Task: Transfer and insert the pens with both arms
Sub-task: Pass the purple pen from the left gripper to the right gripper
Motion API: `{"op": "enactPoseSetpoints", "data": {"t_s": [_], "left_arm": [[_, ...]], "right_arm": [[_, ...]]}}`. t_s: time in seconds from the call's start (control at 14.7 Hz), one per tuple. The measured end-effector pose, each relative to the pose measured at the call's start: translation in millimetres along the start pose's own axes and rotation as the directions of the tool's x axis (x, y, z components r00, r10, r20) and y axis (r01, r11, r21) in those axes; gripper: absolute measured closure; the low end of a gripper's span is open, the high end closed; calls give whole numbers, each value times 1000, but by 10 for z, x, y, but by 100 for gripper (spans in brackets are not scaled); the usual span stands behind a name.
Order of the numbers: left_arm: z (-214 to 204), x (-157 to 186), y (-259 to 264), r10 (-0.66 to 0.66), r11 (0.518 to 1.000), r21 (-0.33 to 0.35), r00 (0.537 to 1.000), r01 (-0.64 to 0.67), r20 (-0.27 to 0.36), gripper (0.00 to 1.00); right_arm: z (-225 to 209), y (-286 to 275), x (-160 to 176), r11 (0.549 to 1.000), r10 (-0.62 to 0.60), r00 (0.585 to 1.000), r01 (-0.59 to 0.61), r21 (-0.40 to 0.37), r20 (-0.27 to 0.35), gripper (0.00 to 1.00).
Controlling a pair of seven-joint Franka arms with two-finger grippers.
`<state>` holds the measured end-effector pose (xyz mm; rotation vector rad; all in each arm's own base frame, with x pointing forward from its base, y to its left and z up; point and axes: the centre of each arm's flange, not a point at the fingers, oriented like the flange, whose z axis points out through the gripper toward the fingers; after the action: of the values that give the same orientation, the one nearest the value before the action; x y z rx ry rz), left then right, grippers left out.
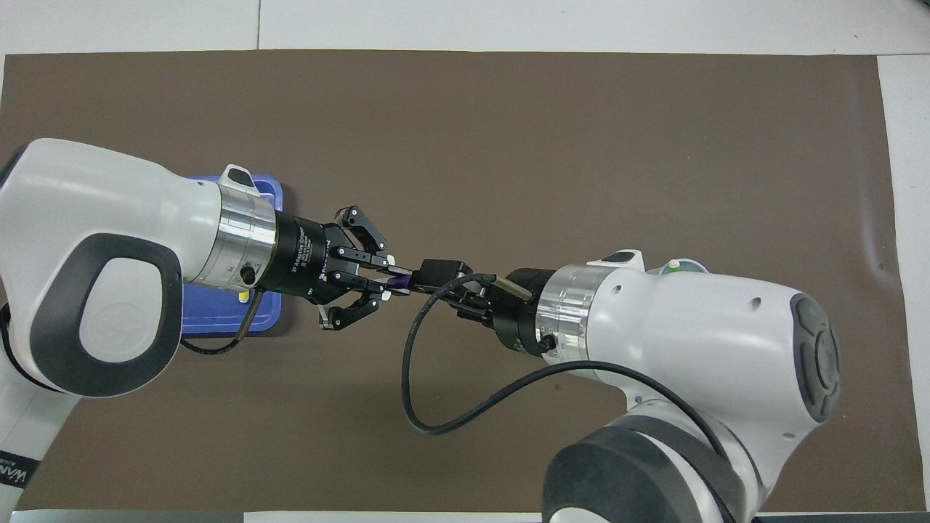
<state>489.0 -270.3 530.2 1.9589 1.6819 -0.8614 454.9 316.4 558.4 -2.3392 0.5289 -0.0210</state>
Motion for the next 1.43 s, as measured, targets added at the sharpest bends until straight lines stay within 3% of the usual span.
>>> {"op": "enactPoseSetpoints", "data": {"t_s": [0.2,0.61,0.95,1.15,1.43], "left_arm": [[1,1,0,-1,1000,0,1000,1,0,83],[2,2,0,-1,1000,0,1000,1,0,83],[1,2,1,-1,1000,-1,1000,1,0,83],[22,1,-6,-1,1000,2,1000,1,-1,83],[21,2,-4,-2,1000,1,1000,2,0,83]], "right_arm": [[-2,1,3,1000,-10,1000,10,0,-1,41],[-48,-1,74,1000,-2,1000,3,14,-22,42],[-43,0,81,1000,-2,1000,2,14,-23,53],[-57,-31,78,1000,-6,1000,6,19,-26,83],[-57,-31,85,1000,-5,1000,5,20,-26,83]]}}
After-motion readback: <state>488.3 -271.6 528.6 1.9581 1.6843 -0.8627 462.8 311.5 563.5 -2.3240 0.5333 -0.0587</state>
